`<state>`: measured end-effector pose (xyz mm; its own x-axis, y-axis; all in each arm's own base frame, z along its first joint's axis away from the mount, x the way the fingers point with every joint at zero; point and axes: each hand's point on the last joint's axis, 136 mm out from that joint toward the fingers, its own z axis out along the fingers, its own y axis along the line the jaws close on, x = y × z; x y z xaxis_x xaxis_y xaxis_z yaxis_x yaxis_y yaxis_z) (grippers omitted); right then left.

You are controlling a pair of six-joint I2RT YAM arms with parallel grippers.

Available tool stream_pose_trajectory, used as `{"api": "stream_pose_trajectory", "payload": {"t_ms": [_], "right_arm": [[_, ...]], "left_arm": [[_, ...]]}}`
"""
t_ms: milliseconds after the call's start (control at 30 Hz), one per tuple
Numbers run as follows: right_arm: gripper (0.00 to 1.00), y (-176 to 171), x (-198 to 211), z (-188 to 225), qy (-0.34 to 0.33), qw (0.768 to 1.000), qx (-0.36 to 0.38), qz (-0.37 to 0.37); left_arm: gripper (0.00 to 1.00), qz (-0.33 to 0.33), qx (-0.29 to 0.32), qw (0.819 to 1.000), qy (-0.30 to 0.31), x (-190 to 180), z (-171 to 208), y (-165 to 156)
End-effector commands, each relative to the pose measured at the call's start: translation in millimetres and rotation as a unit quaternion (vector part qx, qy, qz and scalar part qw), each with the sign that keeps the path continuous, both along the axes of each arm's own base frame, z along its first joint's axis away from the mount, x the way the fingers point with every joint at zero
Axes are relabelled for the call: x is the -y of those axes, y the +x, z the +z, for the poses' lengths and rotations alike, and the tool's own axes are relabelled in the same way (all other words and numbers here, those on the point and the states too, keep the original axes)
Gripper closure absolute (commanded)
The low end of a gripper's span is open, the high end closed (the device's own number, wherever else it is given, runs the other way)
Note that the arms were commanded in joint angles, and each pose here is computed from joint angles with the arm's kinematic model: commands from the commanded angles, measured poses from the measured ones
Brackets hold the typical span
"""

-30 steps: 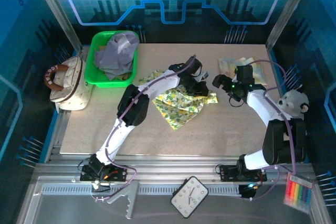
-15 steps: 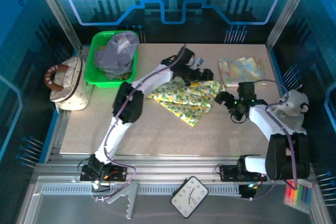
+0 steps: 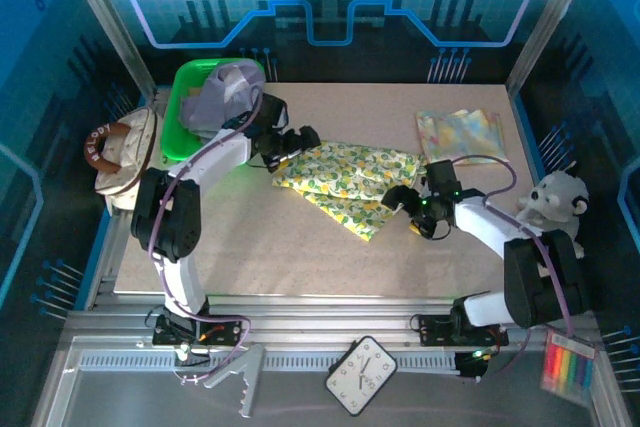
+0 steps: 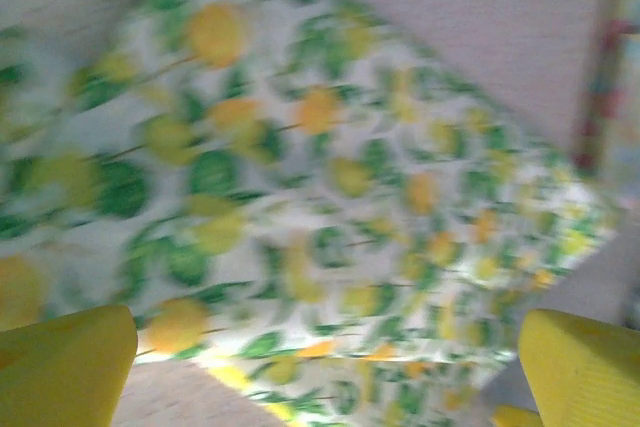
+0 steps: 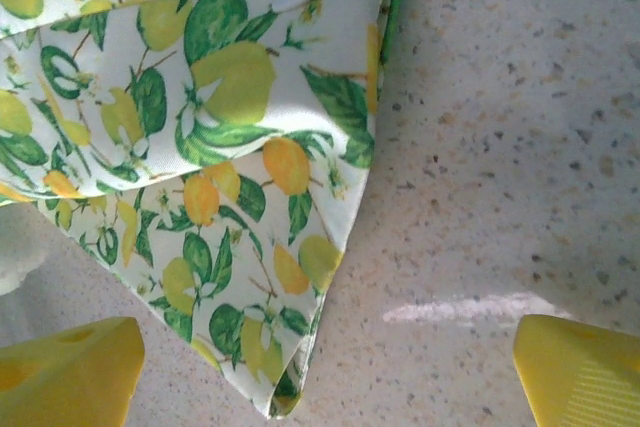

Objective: Fold and stack the skirts

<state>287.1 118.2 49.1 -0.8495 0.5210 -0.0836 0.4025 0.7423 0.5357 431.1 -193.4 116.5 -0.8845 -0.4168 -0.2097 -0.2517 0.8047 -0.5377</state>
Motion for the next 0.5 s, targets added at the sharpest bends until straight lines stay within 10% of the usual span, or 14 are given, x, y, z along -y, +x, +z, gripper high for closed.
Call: {"api": "stream_pose_trajectory", "payload": {"t_ms": [0, 333, 467], "right_arm": [[0.01, 14.7, 3.3, -0.3, -0.03, 0.999, 0.014, 0.006], [0.0, 37.2, -12.0, -7.4, -0.021, 0.998, 0.033, 0.04], [0.04, 47.3, -21.4, -3.1, -0.002, 0.997, 0.057, 0.053]], "left_arm": [[0.01, 0.061, -0.063, 0.992, 0.09, -39.7, -31.6, -22.8], [0.16, 0.076, -0.115, 0.983, 0.123, -48.2, -84.3, -13.7], [0.48, 0.074, -0.115, 0.986, 0.1, -38.1, -81.0, -7.7]]}}
